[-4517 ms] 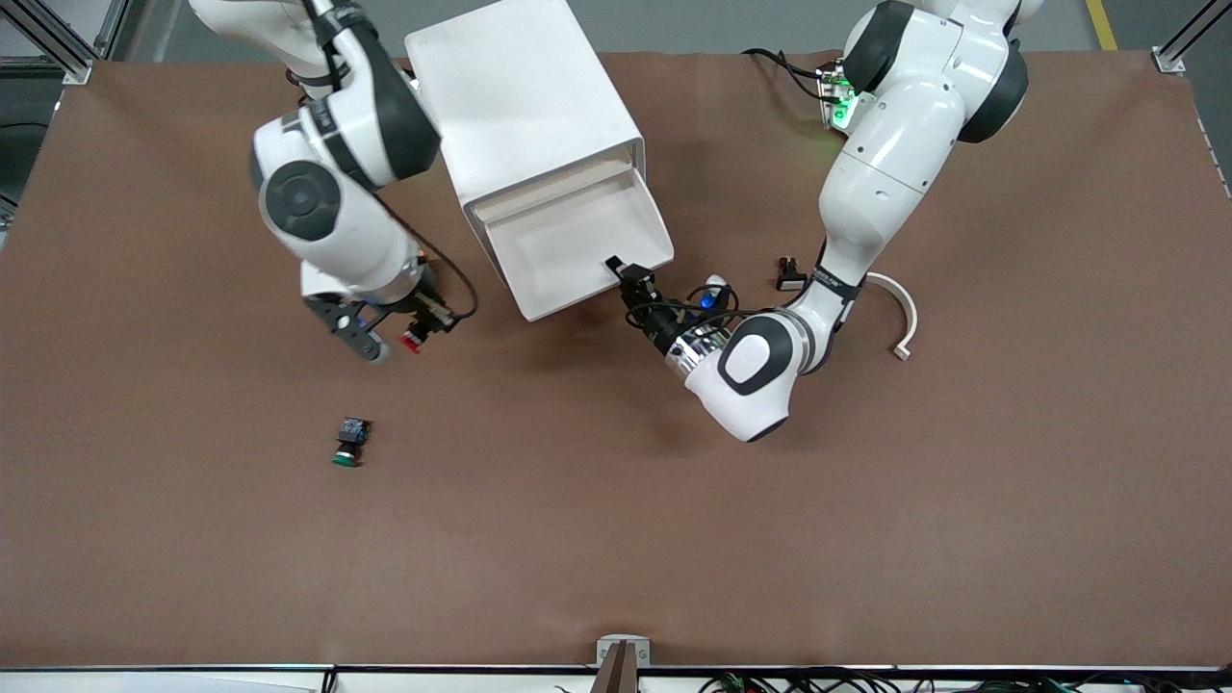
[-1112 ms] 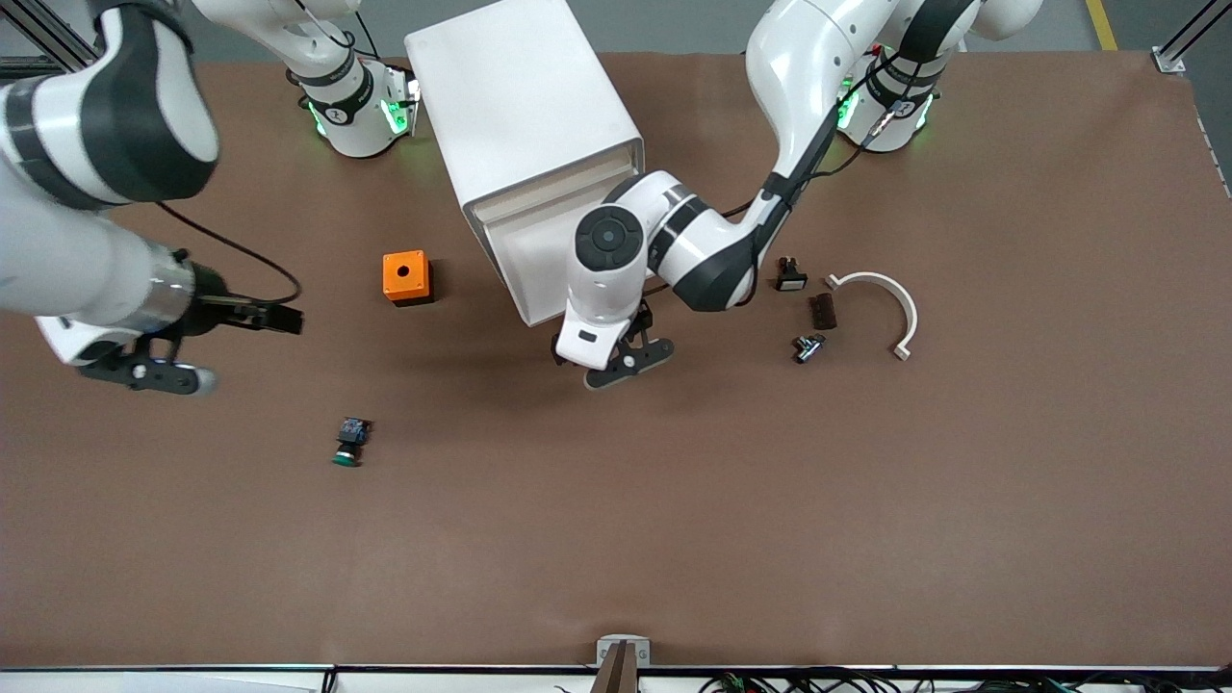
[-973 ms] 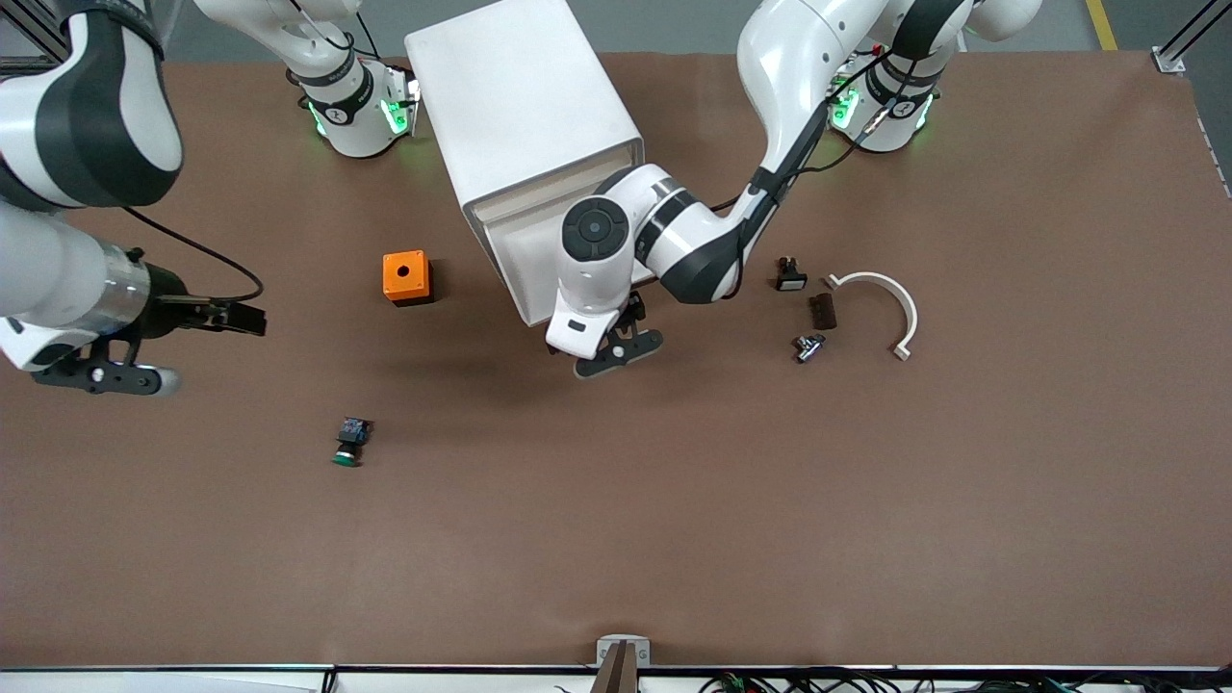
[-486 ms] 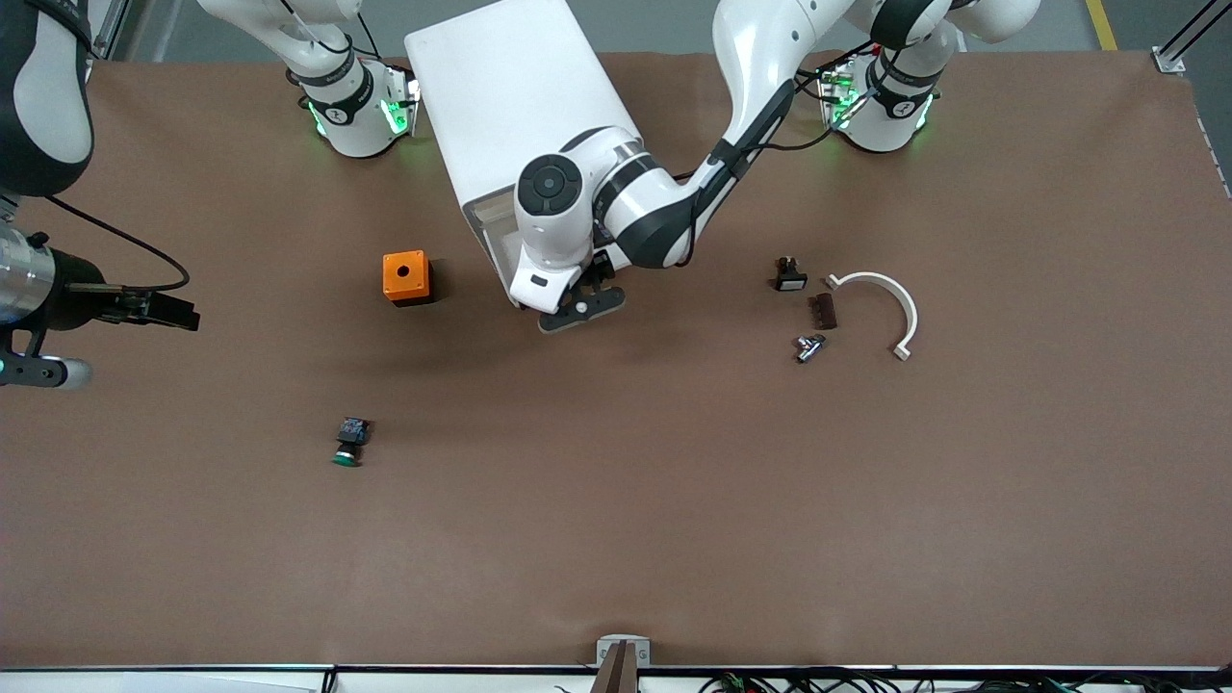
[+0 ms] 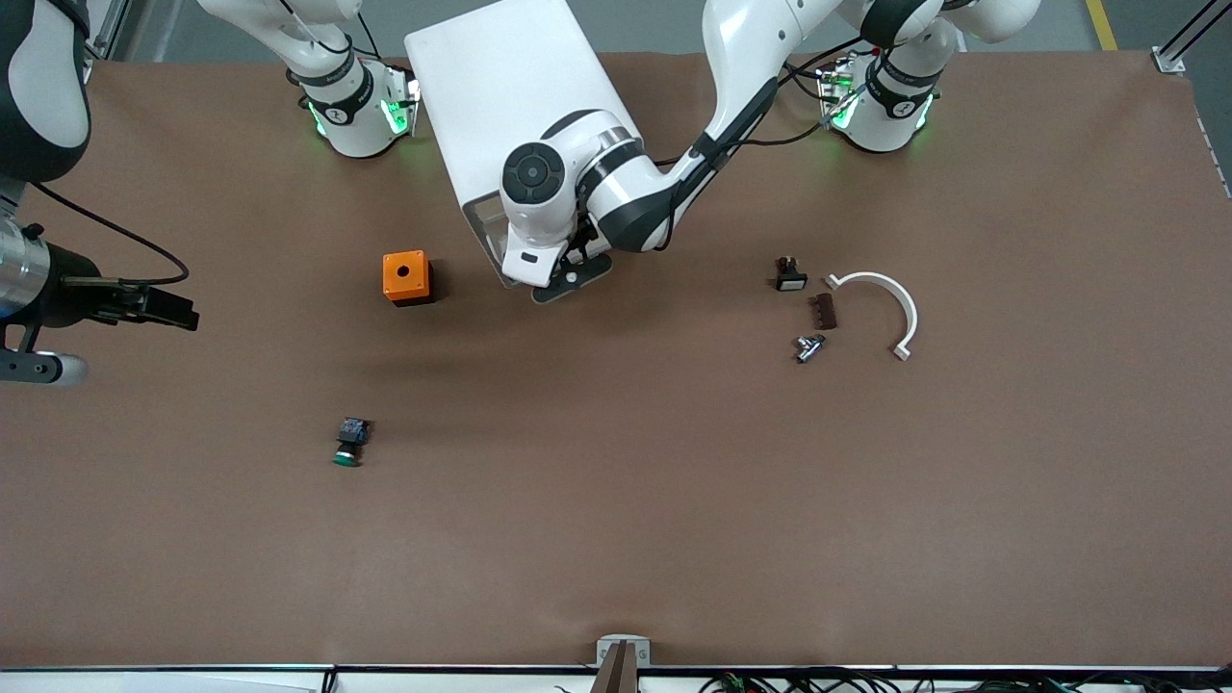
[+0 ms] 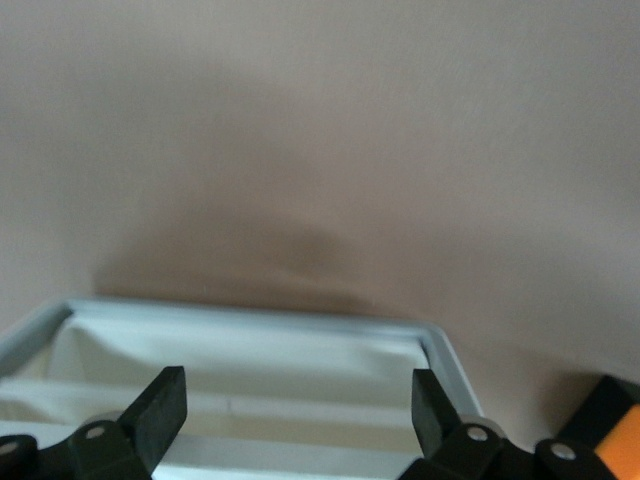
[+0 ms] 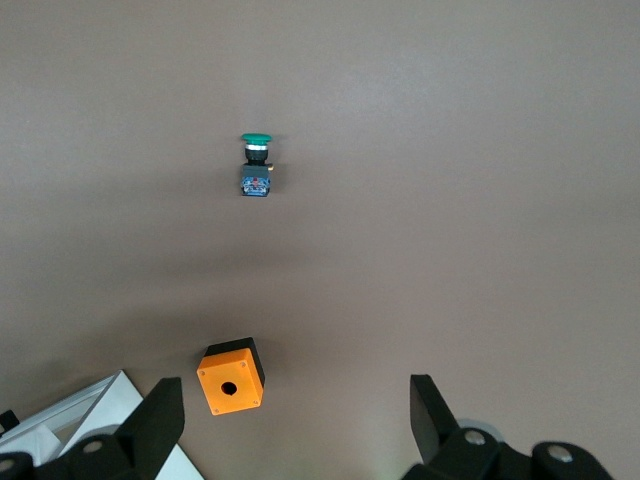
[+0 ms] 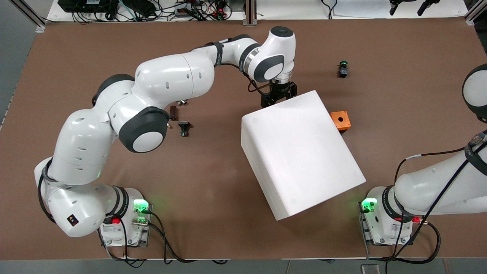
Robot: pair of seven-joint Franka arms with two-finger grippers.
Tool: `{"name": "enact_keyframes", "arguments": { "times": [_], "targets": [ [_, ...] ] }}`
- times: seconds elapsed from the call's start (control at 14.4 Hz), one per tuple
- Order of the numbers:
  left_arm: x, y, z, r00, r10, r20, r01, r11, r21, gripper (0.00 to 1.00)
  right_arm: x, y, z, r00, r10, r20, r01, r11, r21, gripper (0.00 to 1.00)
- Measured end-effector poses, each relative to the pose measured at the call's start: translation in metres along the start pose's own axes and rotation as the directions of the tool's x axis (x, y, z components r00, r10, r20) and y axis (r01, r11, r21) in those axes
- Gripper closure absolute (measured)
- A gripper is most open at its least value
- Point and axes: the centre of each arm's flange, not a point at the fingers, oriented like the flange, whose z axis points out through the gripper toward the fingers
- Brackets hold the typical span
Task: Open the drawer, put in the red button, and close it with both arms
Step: 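Push the drawer closed into the cabinet with the left gripper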
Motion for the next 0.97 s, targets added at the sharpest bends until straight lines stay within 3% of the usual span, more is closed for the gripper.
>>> {"name": "enact_keyframes", "arguments": {
  "times": [0.21, 0.35, 0.56, 0.97],
  "targets": [
    [-0.005, -0.002, 0.005, 0.996, -0.035, 0.085, 0.035, 0.999, 0.011, 0.01, -0.001, 0.0, -0.015, 1.0, 0.0, -0.03, 0.0, 1.0, 0.002, 0.0],
    [-0.006, -0.003, 0.006, 0.992, -0.049, 0.117, 0.047, 0.999, 0.02, 0.01, -0.007, 0.002, -0.027, 1.0, 0.003, -0.024, -0.003, 1.0, 0.001, 0.0],
    [-0.006, -0.004, 0.006, 0.99, -0.056, 0.128, 0.053, 0.998, 0.028, 0.01, -0.018, -0.006, -0.036, 1.0, -0.011, 0.011, 0.011, 1.0, -0.003, 0.0],
    [-0.002, -0.004, 0.002, 0.984, -0.076, 0.162, 0.073, 0.997, 0.021, 0.0, -0.037, -0.044, -0.054, 0.998, -0.062, -0.01, 0.062, 0.998, -0.01, 0.0]
  ]
}}
